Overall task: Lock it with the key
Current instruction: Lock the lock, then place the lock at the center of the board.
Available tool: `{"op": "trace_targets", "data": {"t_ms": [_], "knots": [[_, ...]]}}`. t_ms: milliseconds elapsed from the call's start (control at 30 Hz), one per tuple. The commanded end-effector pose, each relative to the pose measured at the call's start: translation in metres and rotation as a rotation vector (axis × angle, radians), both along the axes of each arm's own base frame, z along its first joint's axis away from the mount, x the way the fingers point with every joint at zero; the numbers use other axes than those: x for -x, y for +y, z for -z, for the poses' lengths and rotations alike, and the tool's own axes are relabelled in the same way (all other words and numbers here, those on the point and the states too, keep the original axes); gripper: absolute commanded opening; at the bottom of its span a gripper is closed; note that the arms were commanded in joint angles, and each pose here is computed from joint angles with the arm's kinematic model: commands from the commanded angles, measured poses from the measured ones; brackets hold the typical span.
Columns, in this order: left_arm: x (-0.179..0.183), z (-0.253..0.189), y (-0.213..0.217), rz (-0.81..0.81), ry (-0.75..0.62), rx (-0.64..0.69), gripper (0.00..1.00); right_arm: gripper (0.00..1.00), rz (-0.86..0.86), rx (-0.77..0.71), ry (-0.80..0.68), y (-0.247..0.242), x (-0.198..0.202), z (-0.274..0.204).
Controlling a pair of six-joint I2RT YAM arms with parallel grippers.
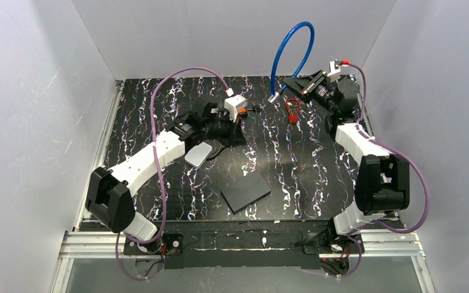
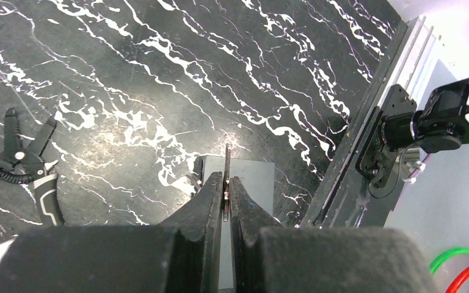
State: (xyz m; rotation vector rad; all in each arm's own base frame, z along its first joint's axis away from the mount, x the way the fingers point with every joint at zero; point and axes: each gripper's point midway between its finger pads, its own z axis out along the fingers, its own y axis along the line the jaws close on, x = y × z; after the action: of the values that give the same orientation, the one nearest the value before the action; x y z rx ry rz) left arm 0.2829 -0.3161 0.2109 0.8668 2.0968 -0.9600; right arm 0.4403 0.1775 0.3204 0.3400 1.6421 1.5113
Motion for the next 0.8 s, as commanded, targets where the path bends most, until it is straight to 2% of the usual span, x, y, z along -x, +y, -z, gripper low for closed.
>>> {"op": "trace_targets", "data": {"t_ms": [0,233,433,767], "knots": [[-0.006,-0.048,0.011,-0.021,-0.061,0.092,0.0,0.01,-0.048,0.249,-0.067,-0.007,0.006,0.015],[-0.015,-0.05,0.029,-0.07,-0.063,0.114,0.0,0.01,-0.135,0.632,0.007,-0.042,0.029,0.079],[-0.013,-0.049,0.03,-0.065,-0.063,0.116,0.0,0.01,-0.316,0.901,0.121,-0.082,0.06,0.14],[-0.013,-0.046,0.028,-0.057,-0.054,0.118,0.0,0.01,-0.497,1.128,0.263,-0.123,0.094,0.217]]}}
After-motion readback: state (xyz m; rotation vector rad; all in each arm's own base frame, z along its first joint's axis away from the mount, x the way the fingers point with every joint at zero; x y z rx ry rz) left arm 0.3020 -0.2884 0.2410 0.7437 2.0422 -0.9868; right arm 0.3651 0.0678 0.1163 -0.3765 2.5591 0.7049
